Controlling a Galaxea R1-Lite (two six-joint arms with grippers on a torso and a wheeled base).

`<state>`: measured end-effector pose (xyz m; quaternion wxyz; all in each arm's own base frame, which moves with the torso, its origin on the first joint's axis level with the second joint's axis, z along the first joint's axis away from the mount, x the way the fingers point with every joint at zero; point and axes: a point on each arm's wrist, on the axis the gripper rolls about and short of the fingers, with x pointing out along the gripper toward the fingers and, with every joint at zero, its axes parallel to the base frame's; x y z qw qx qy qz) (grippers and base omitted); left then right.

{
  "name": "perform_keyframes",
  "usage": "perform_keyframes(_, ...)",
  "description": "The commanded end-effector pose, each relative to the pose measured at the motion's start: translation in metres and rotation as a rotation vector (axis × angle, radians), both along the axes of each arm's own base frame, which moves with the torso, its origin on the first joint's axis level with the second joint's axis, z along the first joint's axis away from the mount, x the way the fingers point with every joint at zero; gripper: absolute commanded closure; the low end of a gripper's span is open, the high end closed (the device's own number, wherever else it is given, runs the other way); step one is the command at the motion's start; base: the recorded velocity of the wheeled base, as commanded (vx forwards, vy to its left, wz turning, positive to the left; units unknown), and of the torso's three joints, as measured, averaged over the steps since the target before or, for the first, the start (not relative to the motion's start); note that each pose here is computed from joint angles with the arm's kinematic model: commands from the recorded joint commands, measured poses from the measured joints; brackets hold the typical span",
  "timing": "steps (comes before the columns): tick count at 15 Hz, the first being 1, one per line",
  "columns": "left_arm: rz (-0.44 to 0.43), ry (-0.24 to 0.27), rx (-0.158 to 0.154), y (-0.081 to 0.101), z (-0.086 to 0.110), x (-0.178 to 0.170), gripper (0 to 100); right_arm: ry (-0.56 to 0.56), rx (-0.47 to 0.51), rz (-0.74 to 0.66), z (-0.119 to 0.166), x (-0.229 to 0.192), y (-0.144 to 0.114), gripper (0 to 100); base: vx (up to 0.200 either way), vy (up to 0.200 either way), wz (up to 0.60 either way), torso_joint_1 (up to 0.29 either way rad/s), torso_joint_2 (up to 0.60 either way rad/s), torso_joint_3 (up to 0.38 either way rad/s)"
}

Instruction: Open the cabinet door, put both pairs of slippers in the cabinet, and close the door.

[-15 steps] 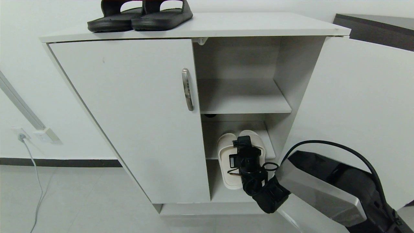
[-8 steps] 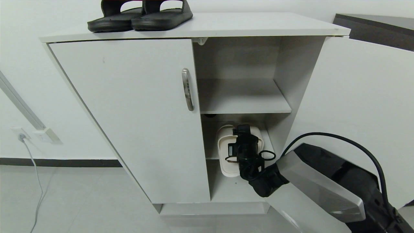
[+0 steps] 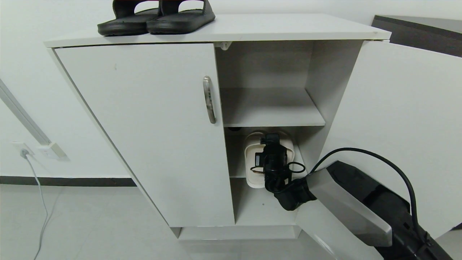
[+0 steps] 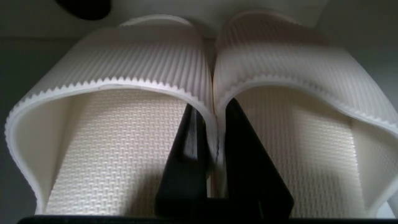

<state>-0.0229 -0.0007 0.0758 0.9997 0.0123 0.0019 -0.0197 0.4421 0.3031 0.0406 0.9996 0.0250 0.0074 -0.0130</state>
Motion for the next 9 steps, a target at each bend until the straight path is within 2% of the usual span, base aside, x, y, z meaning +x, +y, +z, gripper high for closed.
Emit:
perform_keyframes(1,0.01,0.002,0.0,0.0,-0.001,0.0,100,0.005,-0.004,-0.007,-0.009,0.005,-0.002,100,0.0,0.0,0.0,0.0,0.0,0.0)
perform_keyframes(9,0.016,0.0,0.0,0.0,0.0,0.0,100,0.009,-0.007,-0.025,-0.02,0.018,-0.005,100,0.0,0.0,0.0,0.0,0.0,0.0)
